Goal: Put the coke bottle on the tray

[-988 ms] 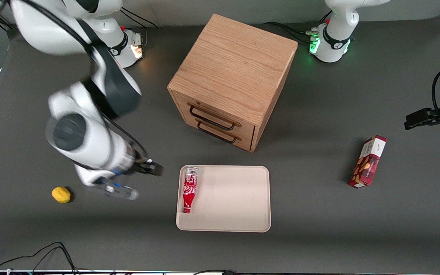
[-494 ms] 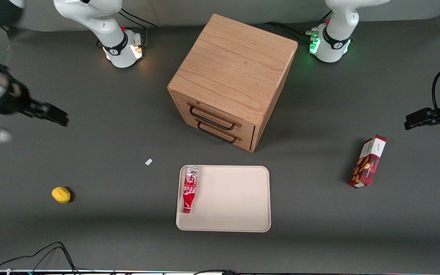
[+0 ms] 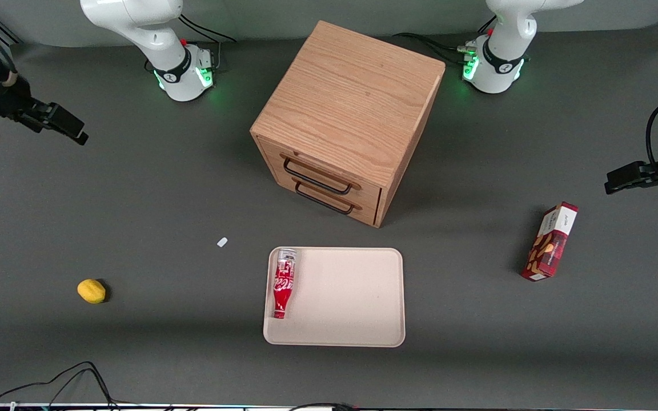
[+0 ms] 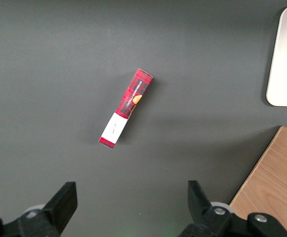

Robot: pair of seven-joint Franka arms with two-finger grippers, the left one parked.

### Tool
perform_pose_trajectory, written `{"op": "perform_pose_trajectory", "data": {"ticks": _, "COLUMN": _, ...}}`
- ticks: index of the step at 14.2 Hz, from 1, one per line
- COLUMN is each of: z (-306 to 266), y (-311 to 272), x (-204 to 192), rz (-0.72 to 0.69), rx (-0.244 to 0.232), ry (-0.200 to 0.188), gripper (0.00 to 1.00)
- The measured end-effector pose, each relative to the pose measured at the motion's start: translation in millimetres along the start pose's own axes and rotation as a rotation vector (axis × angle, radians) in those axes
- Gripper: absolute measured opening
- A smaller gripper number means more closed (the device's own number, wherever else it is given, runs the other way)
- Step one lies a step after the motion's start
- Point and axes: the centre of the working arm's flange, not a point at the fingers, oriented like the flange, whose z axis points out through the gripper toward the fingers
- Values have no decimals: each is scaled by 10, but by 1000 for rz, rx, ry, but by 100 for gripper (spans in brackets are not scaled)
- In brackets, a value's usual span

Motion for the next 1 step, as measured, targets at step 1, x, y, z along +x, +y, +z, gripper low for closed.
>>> {"op": "perform_pose_trajectory", "data": {"ticks": 1, "z": -23, "y": -2, "x": -5, "rz": -1, "rx": 2, "ry": 6, "gripper": 100}}
